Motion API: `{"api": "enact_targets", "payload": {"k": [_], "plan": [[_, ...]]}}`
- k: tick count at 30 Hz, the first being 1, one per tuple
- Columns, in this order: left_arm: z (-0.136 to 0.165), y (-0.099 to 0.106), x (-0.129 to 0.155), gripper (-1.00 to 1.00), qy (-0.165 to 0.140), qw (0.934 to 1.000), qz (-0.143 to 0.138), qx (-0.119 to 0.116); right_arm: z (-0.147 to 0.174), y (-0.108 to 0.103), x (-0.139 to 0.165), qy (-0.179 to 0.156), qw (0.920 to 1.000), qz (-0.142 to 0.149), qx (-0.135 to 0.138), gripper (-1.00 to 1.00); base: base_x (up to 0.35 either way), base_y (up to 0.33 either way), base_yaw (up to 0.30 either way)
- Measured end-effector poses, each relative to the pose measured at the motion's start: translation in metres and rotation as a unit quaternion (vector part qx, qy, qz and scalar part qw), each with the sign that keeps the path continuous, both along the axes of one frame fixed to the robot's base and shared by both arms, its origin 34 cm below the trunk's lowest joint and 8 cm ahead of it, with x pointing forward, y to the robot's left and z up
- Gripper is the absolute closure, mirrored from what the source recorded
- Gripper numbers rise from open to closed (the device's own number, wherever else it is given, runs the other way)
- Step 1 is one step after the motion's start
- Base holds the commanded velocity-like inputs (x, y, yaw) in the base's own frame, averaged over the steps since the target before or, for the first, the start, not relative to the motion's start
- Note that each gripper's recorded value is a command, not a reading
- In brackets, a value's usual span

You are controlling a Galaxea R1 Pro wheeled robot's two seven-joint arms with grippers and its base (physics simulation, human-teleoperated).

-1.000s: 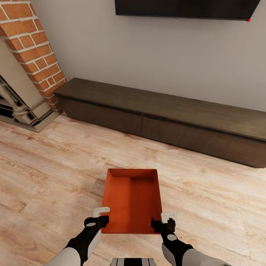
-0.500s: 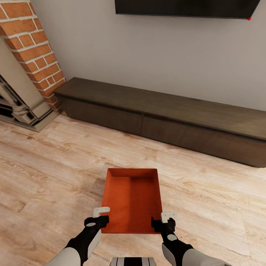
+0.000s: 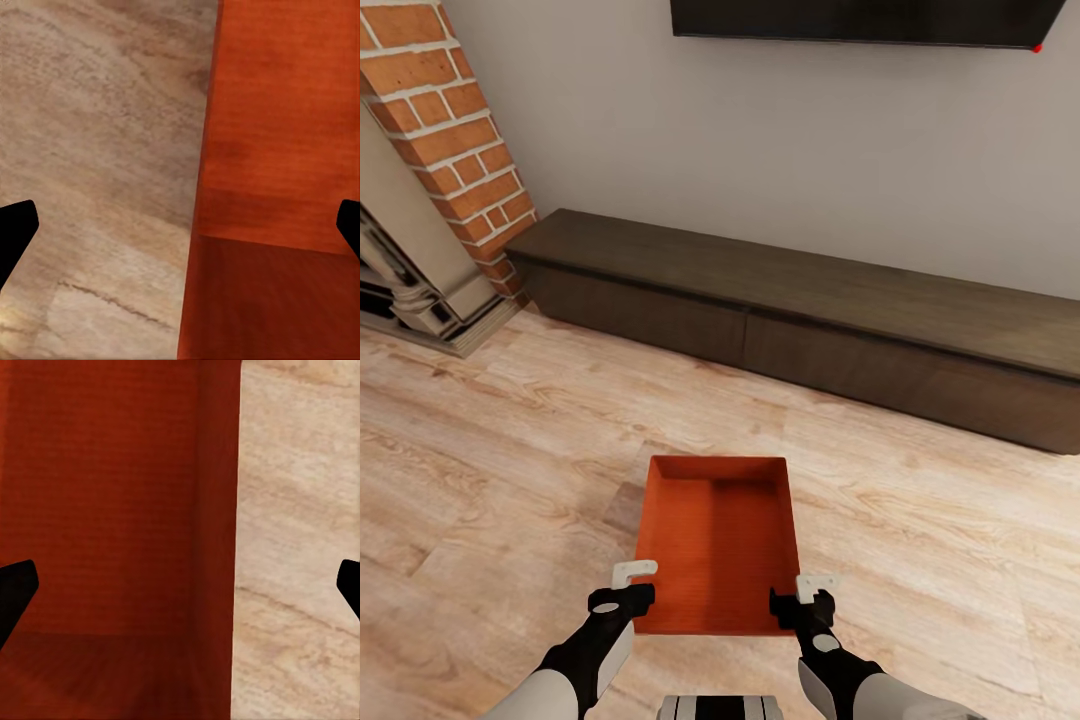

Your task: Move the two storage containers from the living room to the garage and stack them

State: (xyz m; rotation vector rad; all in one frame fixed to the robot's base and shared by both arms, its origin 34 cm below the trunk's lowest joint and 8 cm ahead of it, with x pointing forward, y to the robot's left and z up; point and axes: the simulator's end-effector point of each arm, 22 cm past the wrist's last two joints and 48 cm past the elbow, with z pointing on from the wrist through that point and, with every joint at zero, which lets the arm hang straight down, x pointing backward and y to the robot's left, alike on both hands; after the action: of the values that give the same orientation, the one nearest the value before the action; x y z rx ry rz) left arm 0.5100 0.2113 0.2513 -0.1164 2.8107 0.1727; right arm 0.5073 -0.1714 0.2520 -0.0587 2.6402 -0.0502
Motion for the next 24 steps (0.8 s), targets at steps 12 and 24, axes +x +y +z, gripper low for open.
{"api": "enact_targets", "payload": {"k": [12,24], "plan": [[0.000,0.000,0.000,-1.00,0.000,1.0000,0.000,-0.001,-0.002,-0.011,-0.003,0.007,0.9991,-0.042,0.003,-1.00,0.009,0.000,0.000],[0.000,-0.001,-0.001,-1.00,0.001,1.0000,0.002,-0.002,-0.003,-0.013,-0.004,0.008,0.9987,-0.049,0.005,-1.00,0.000,0.000,0.000]]}}
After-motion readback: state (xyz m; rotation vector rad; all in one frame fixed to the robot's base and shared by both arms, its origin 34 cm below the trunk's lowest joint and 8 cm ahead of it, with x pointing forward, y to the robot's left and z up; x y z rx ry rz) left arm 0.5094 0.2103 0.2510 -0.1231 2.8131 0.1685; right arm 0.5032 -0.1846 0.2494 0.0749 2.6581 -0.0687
